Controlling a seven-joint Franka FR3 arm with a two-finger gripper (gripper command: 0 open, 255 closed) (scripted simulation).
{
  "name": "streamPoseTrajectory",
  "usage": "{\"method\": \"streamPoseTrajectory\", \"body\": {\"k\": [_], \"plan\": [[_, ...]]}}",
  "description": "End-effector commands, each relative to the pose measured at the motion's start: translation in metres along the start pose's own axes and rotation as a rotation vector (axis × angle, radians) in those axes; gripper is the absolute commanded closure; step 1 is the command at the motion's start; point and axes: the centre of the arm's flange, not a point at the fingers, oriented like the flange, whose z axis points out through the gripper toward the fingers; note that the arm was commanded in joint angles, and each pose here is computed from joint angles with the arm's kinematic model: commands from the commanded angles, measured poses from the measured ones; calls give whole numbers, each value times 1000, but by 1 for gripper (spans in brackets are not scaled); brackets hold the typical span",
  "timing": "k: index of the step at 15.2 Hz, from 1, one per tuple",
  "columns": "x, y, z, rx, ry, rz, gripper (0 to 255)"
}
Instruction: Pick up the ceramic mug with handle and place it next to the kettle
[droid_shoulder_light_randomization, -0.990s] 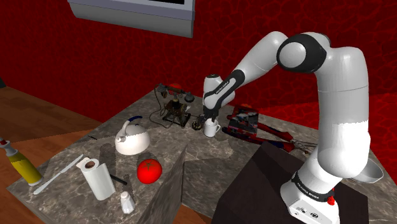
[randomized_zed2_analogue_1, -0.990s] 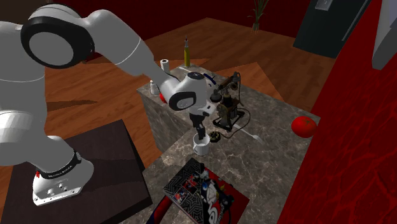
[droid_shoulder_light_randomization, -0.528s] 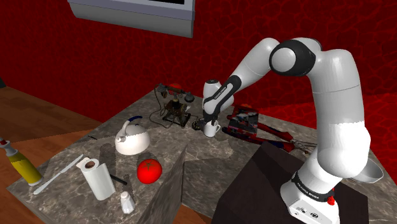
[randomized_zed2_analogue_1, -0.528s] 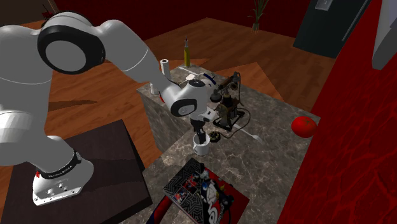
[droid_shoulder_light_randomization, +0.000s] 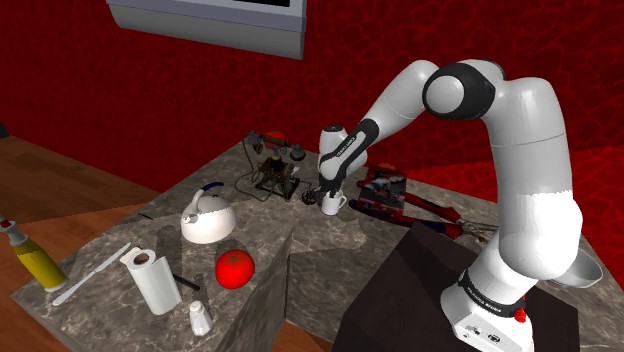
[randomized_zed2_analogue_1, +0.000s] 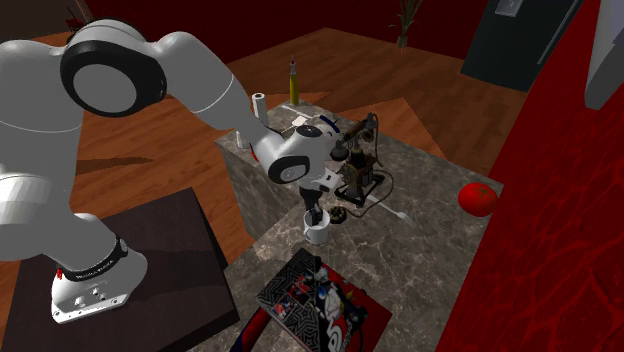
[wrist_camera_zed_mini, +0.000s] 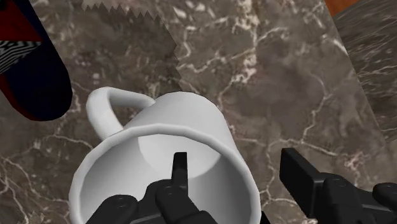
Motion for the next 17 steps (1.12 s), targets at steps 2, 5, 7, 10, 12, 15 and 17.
{"method": "streamPoseTrajectory", "body": {"k": [2, 5, 7, 10, 12, 15, 17], "plan": [[0, 0, 0, 0, 0, 0, 255], [0, 0, 0, 0, 0, 0, 255], [0, 0, 0, 0, 0, 0, 255], [0, 0, -5, 0, 0, 0, 255], [0, 1, -16, 0, 0, 0, 255], [0, 2, -32, 0, 0, 0, 255], [0, 3, -42, 0, 0, 0, 255]]}}
